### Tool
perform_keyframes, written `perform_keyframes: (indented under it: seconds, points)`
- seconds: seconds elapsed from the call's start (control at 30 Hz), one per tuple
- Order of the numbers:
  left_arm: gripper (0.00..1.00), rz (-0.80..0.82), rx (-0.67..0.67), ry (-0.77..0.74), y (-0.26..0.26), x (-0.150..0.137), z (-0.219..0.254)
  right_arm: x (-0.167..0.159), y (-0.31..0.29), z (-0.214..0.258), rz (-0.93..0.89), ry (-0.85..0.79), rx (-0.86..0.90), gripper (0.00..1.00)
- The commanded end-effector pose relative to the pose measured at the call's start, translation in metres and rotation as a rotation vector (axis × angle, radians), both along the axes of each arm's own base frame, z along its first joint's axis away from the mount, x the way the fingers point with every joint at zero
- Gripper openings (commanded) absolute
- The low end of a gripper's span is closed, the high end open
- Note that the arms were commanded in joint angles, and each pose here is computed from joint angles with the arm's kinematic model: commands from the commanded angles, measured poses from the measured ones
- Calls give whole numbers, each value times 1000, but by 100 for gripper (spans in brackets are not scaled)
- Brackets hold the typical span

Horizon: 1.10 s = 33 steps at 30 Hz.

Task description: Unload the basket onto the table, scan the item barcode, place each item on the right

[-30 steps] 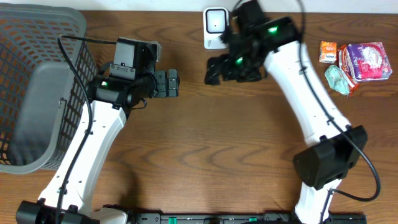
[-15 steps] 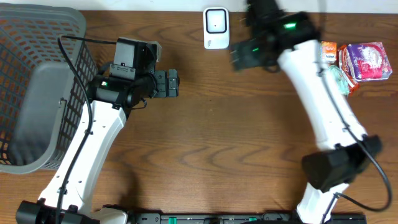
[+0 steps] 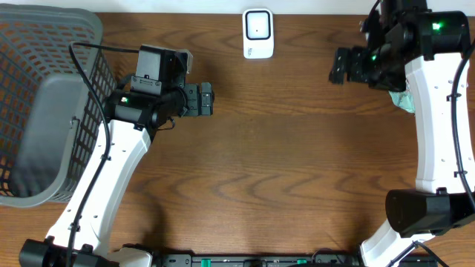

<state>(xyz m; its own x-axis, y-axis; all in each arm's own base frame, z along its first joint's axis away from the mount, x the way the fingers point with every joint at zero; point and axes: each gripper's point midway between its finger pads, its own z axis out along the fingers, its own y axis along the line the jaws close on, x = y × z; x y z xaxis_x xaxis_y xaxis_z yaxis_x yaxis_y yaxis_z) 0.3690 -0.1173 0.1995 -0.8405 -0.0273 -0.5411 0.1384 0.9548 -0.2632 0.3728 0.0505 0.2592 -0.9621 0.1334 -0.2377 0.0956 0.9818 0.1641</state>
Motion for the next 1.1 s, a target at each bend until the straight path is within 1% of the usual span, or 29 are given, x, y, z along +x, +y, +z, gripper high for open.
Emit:
perform_keyframes:
  seconds: [0.0,0.13,0.23,0.33,0.43,0.47,0.63,0.77,0.97,1.07]
  points:
    - [98,2,7,-5,2,1,1,-13,7,-4,21,58,34,99]
    - [98,2,7,-5,2,1,1,-31,2,2,5,93,33,99]
    - [98,2,7,-5,2,1,1,-41,2,13,19,58,33,99]
    - [98,2,7,-5,2,1,1,-65,-4,30,18,5,-3,99]
    - [98,2,7,-5,2,1,1,-101,-16,35,-24,-16,-54,99]
    - [98,2,7,-5,2,1,1,-115,-17,33,-29,-13,-53,99]
    - [98,2,7,-5,2,1,1,-153,-16,27,-21,-15,-21,99]
    - [98,2,7,-5,2,1,1,-166,-17,29,-22,-39,-22,99]
    - [98,2,7,-5,2,1,1,-171,-24,35,62,-87,-84,99]
    - [98,2,7,-5,2,1,1,-174,-29,41,48,-121,-105,99]
